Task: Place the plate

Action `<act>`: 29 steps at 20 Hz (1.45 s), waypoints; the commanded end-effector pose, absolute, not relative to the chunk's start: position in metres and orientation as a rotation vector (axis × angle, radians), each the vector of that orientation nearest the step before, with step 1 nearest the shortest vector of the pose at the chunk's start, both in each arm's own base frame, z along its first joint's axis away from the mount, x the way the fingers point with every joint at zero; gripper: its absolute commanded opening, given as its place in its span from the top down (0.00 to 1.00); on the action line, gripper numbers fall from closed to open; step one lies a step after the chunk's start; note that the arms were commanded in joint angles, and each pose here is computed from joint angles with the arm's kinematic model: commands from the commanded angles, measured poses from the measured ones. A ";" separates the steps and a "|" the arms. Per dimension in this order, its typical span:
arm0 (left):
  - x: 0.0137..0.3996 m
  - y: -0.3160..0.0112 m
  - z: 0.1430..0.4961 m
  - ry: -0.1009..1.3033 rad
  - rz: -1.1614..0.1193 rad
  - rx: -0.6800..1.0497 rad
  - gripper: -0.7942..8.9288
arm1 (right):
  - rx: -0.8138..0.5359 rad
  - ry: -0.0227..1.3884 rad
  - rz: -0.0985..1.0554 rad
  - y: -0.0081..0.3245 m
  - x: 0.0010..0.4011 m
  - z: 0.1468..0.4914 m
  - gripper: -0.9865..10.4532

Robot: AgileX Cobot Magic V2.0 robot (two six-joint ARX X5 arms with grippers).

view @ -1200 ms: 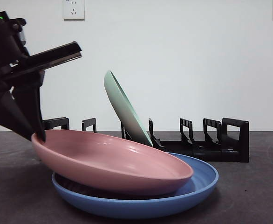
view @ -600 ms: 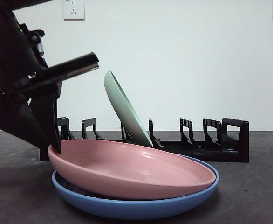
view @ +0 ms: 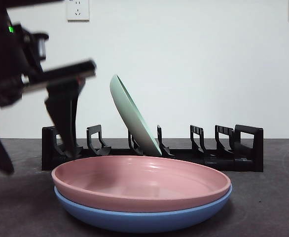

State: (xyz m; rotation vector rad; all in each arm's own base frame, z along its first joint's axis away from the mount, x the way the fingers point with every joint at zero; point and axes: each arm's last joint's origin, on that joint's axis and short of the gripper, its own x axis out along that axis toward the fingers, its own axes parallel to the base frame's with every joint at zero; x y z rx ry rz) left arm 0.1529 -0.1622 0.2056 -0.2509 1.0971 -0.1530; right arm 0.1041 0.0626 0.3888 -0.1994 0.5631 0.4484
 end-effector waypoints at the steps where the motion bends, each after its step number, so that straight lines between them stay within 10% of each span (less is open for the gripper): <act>1: 0.156 -0.159 0.237 0.965 -0.265 -0.079 0.51 | -0.199 0.552 0.453 0.064 0.105 0.393 0.73; 11: 0.139 -0.063 0.332 0.577 -0.199 0.250 0.63 | -0.142 0.588 0.476 0.069 0.110 0.390 0.72; 29: 0.071 -0.015 0.334 0.577 -0.151 0.092 0.63 | 0.154 0.876 0.879 0.209 0.284 0.355 0.72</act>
